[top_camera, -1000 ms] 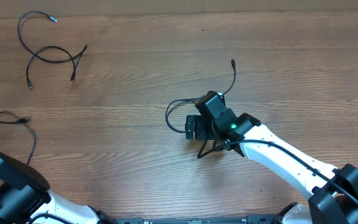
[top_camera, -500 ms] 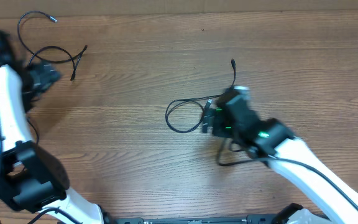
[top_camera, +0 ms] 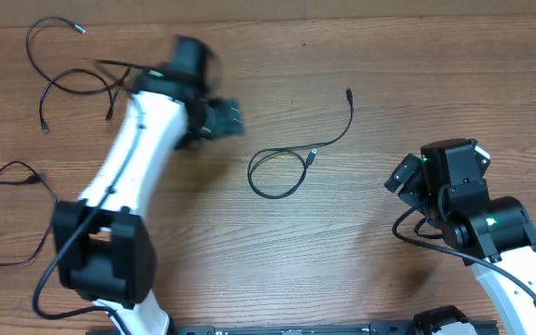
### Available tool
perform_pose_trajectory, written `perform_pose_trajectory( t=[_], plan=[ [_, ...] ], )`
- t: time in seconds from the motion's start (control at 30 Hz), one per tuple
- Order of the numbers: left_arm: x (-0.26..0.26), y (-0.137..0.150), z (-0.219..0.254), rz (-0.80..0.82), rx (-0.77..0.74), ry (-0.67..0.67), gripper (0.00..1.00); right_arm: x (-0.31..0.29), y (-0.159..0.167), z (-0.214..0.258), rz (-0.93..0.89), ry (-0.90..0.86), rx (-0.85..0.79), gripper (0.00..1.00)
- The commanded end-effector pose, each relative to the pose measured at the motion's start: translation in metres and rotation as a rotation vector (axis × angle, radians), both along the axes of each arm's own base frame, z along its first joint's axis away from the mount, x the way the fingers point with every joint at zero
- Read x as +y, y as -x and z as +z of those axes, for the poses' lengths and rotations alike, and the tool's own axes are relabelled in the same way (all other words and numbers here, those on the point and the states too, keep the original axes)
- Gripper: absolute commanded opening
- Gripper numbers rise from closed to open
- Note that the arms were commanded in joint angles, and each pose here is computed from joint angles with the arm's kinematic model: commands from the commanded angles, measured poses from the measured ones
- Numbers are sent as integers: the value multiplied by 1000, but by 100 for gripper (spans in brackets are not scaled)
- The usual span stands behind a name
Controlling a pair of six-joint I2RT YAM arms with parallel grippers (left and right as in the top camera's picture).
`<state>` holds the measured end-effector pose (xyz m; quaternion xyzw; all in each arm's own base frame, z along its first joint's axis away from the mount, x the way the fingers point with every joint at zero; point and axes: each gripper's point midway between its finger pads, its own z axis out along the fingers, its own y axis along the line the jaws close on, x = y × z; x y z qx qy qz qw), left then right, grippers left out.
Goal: Untangle cables
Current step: 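Grasp the small black cable at center with the left gripper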
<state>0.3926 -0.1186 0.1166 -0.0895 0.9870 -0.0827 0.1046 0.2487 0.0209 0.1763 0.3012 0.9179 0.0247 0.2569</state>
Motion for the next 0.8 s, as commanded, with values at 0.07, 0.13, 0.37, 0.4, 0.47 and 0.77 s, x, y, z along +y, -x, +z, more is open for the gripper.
perform_pose_trajectory(
  t=[0.07,0.13,0.37,0.4,0.47,0.77],
  plan=[
    [-56,29,-28,-268,-40,-26,100,-4,4,-3,-18,15,38,100],
    [-74,31,-37,-445,-102,-63,99,-4,4,-4,-18,15,41,100],
    [-98,16,-56,-946,-347,-284,100,-2,4,-6,-13,8,50,100],
    [-99,13,-57,-974,-368,-296,99,-2,4,-6,-13,8,48,100],
    [-98,2,-56,-1007,-415,-317,99,-2,2,-5,-13,6,42,100],
    [-106,-1,-82,-1184,-433,-206,99,-2,2,-5,-13,6,42,100]
  ],
)
